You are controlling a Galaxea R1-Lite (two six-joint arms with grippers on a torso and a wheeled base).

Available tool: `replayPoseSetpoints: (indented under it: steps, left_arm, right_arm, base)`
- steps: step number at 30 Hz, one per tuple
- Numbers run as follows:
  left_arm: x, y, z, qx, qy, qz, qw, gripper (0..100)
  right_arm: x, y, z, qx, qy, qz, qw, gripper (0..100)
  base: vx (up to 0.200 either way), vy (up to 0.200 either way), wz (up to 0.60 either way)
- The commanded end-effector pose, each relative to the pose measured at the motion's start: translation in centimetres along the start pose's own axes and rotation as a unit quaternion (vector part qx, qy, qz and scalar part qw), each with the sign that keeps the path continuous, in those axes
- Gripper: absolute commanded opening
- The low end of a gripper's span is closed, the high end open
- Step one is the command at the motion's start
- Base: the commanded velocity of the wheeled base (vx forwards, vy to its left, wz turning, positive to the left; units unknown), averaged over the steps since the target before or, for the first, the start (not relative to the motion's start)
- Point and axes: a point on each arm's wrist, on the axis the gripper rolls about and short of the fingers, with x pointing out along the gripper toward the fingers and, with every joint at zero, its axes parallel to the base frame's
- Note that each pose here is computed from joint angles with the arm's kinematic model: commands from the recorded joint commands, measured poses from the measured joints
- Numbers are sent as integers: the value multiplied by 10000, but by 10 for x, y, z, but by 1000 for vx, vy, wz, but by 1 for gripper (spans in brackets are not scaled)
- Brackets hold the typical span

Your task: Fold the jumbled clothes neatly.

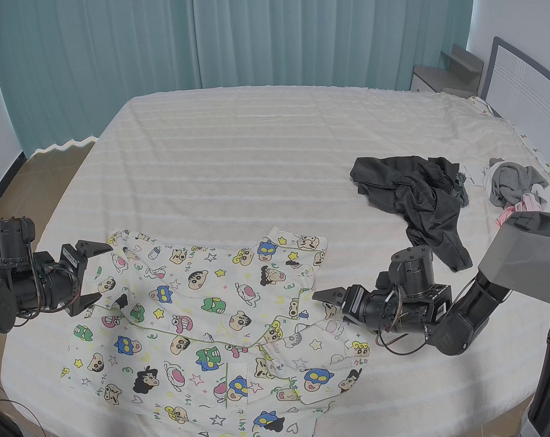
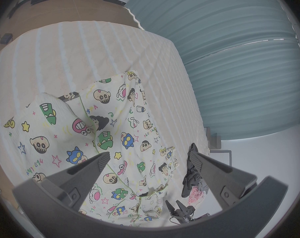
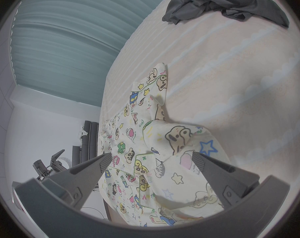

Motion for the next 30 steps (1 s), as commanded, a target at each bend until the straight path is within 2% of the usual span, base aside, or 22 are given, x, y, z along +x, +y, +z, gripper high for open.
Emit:
replayPoseSetpoints:
  steps: [1,13,14,24,30]
  left_arm:
    - [-2,1,-2,0,11,2,10000,100]
    - [0,2,-2,-15,23,36,10000,100]
    - [0,2,-2,-15,23,36,10000,100]
    - [0,2,-2,-15,29,32,10000,100]
    - [0,2,-2,-18,33,38,10000,100]
  right_arm:
    - [10,-1,-3,-15,59,-8,10000,100]
    - [42,-8,4,49,158,-183,9997,100]
    - [42,-8,5,45,142,-176,9997,0]
    - [41,-5,9,13,19,-129,9999,0]
    - [45,0,24,-16,-396,-98,9992,0]
  base:
    - [0,0,0]
    - [0,0,0]
    - [0,0,0]
    - [0,0,0]
    - [0,0,0]
